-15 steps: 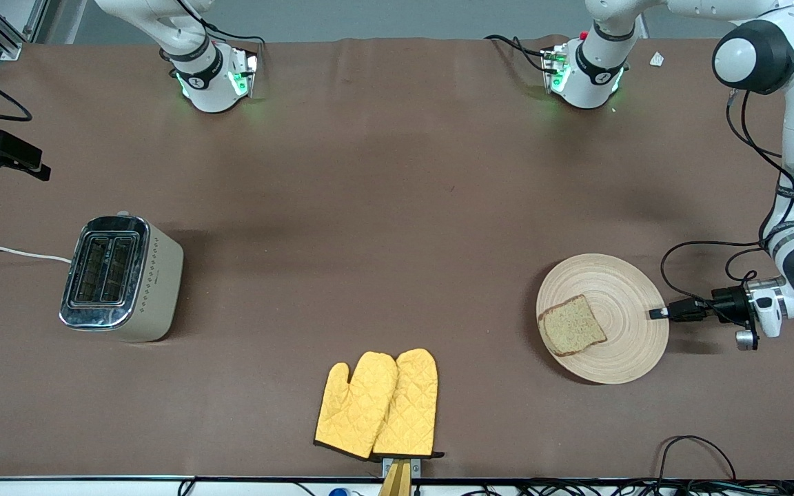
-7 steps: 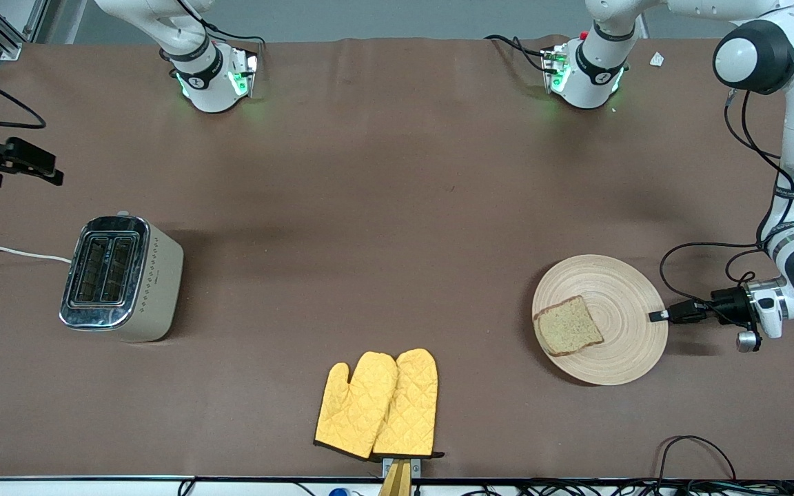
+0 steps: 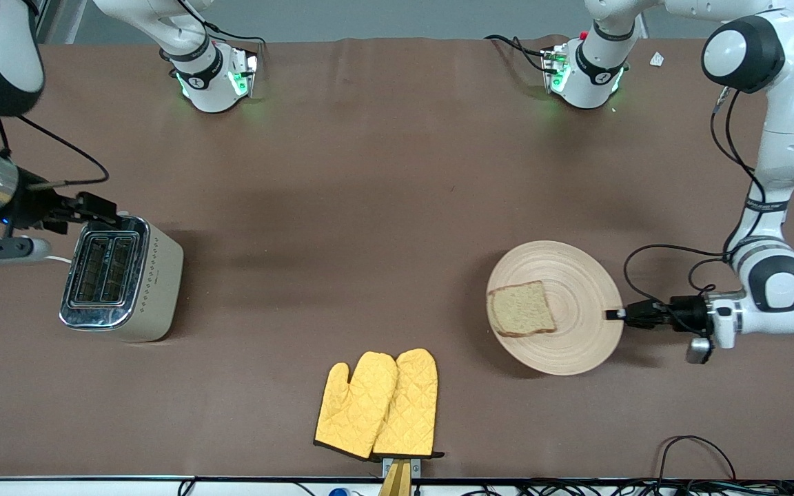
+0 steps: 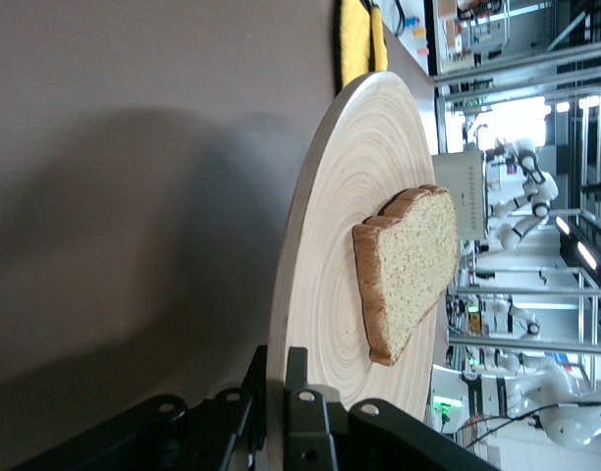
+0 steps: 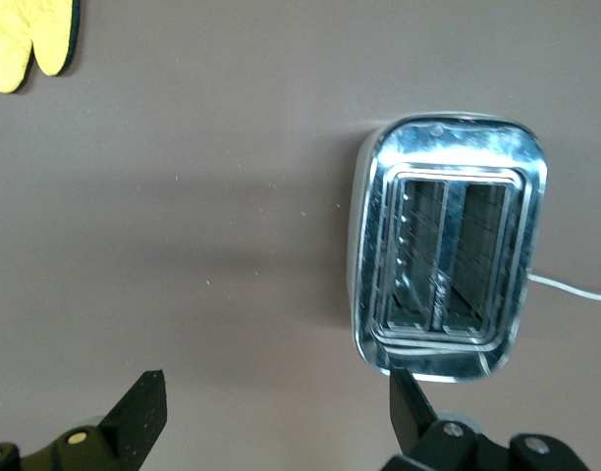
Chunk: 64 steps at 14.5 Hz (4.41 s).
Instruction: Move plate and put bread in toaster
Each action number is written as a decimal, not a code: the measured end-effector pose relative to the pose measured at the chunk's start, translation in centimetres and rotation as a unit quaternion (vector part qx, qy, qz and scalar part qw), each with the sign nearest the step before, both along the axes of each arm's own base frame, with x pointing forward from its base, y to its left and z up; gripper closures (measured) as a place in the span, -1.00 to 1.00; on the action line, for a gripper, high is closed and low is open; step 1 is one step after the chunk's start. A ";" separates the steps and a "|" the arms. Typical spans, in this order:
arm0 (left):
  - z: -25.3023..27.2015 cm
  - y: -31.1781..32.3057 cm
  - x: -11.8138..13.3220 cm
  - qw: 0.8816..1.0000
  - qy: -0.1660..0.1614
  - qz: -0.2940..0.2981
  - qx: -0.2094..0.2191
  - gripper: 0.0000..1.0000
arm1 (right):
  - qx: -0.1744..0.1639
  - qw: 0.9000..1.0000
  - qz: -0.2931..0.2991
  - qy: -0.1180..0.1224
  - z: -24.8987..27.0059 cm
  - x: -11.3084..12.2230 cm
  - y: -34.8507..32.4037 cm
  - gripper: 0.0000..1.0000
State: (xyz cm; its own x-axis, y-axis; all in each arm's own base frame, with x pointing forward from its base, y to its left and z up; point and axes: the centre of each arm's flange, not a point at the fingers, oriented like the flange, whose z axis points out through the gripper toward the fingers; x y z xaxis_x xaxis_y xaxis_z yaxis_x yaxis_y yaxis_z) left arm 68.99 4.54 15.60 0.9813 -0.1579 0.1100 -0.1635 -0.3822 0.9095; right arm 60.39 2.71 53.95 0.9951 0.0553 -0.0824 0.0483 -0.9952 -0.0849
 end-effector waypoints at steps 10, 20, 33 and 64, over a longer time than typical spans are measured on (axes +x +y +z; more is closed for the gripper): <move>0.8 -29.3 -1.1 0.999 -0.002 -0.042 0.012 0.82 | 0.009 1.000 -0.012 -0.023 -6.3 0.4 1.5 -1.00; -3.8 -37.0 -6.3 0.999 0.032 -0.016 0.034 0.82 | -0.001 0.999 -0.026 -0.031 -15.0 2.6 9.5 -1.00; 3.3 -31.8 -2.1 0.994 0.077 0.054 0.063 -0.73 | 0.026 0.997 -0.071 -0.006 -26.0 1.6 20.5 -1.00; 51.8 -15.9 -15.2 0.812 0.025 0.106 0.574 -1.00 | 0.014 0.997 -0.080 0.002 -31.2 -1.5 28.8 0.19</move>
